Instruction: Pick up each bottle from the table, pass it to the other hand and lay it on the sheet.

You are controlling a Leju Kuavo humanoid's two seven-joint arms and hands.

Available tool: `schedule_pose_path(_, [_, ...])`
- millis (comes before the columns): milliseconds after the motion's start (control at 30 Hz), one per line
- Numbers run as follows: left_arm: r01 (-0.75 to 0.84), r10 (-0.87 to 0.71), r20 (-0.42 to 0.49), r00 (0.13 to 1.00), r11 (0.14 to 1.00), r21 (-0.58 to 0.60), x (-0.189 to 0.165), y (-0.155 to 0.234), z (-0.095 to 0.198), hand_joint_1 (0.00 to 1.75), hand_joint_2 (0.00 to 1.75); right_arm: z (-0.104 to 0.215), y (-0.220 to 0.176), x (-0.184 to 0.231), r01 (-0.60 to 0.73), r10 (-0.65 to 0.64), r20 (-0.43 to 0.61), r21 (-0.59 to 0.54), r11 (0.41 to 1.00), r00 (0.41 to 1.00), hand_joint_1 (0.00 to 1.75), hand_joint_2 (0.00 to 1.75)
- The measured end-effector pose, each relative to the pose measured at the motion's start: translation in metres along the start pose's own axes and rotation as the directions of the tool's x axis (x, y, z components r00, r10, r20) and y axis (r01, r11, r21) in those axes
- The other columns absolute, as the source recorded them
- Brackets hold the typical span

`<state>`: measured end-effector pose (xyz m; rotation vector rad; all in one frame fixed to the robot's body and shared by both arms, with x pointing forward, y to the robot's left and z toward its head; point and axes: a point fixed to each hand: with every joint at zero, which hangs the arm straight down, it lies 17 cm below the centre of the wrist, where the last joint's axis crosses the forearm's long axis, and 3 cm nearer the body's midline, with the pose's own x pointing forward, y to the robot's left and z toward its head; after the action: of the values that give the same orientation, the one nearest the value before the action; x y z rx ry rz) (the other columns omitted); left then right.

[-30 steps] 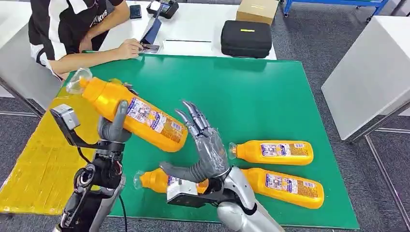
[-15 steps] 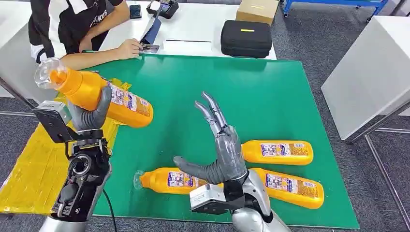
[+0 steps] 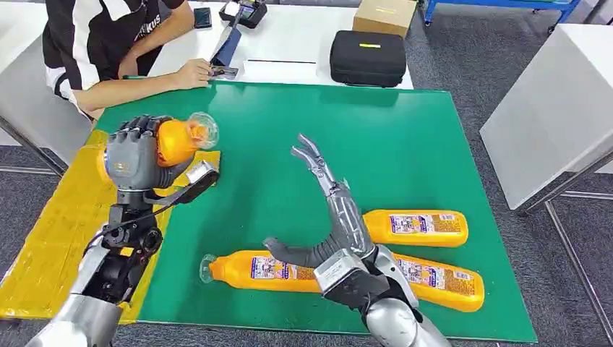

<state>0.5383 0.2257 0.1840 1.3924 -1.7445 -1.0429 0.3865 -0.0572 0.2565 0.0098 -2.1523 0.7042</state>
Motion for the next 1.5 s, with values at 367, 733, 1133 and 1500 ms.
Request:
schedule_pose_path(367, [0.19, -0.202, -0.011, 0.979, 0.936, -0.296, -0.042, -0.088, 0.058, 1.75, 1.75, 0.005, -0.023, -0.001, -0.038, 0.038, -0.002, -0.028, 0.999, 0.999, 0.0, 1.75])
schedule_pose_path(733, [0.249, -0.267, 0.01, 0.964, 0.886, -0.391, -0.046, -0.114, 0.083, 1.75, 1.75, 0.012, -0.023, -0.003, -0.075, 0.075, -0.007, -0.026, 0.997, 0.997, 0.0, 1.75])
schedule_pose_path(1133, [0.303, -0.317, 0.036, 0.948, 0.859, -0.412, -0.047, -0.123, 0.096, 1.75, 1.75, 0.014, -0.019, -0.002, -0.124, 0.123, -0.005, -0.014, 0.992, 0.992, 0.0, 1.75])
schedule_pose_path(1500, [0.357, -0.379, 0.044, 0.924, 0.818, -0.45, -0.057, -0.13, 0.107, 1.75, 1.75, 0.015, -0.013, -0.005, -0.215, 0.215, -0.003, 0.017, 0.977, 0.977, 0.0, 1.75])
